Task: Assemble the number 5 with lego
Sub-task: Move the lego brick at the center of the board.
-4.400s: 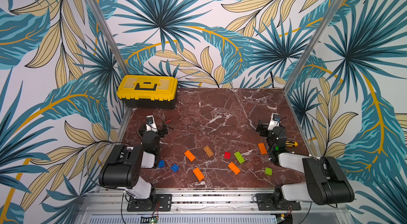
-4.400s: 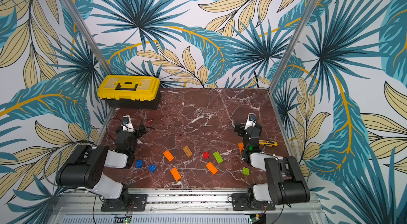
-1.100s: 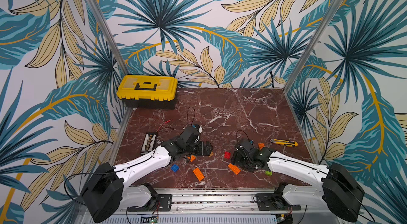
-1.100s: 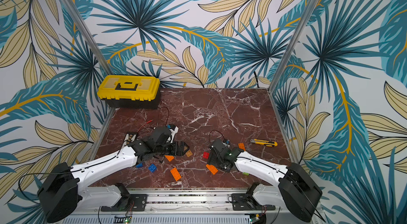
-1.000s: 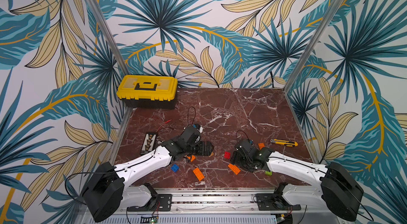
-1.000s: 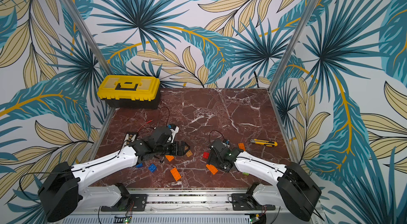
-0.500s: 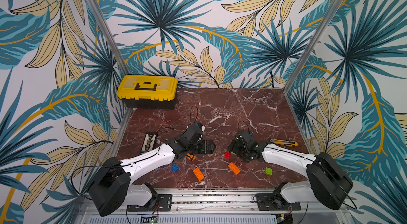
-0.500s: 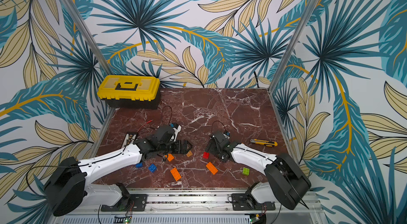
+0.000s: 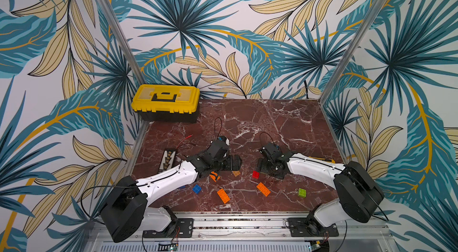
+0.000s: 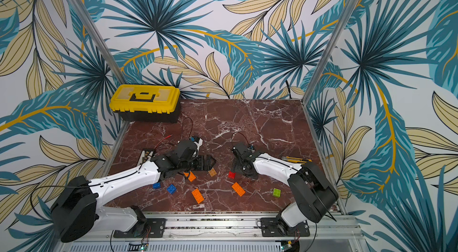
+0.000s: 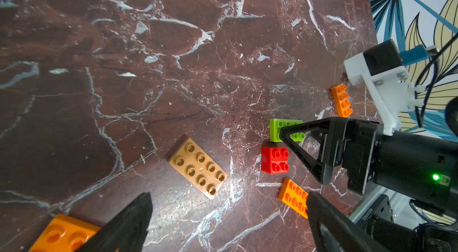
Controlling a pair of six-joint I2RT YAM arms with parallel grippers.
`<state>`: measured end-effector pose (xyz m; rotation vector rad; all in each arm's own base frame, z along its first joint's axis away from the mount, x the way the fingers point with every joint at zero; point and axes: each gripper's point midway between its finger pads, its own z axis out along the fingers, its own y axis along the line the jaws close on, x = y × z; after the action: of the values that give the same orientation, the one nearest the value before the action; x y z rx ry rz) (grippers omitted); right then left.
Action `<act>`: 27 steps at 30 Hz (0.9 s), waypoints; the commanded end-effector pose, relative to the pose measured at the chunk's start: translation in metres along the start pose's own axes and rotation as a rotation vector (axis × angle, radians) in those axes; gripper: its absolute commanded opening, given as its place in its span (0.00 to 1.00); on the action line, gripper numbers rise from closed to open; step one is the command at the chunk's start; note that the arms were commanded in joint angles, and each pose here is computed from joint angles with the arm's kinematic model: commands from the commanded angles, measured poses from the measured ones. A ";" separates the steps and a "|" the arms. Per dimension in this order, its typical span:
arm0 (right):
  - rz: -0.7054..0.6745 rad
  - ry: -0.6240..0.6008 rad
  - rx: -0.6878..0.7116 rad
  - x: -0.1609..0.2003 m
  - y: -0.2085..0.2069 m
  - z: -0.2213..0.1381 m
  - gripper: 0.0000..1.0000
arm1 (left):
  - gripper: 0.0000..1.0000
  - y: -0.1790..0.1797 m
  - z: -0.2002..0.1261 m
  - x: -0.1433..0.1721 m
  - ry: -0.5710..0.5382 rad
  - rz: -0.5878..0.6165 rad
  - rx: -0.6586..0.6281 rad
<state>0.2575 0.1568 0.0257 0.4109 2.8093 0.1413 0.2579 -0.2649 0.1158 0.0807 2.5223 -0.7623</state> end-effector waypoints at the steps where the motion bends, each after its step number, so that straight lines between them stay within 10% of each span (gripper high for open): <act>1: -0.048 0.040 0.081 0.010 -0.013 0.002 0.92 | 1.00 -0.008 -0.010 -0.018 -0.075 0.000 0.007; 27: 0.002 0.027 0.022 0.004 0.025 0.002 0.97 | 1.00 -0.004 -0.013 -0.019 -0.098 0.002 -0.005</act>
<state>0.2604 0.1785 0.0319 0.3965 2.8303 0.1305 0.2640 -0.2589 0.1267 0.0509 2.4728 -0.7349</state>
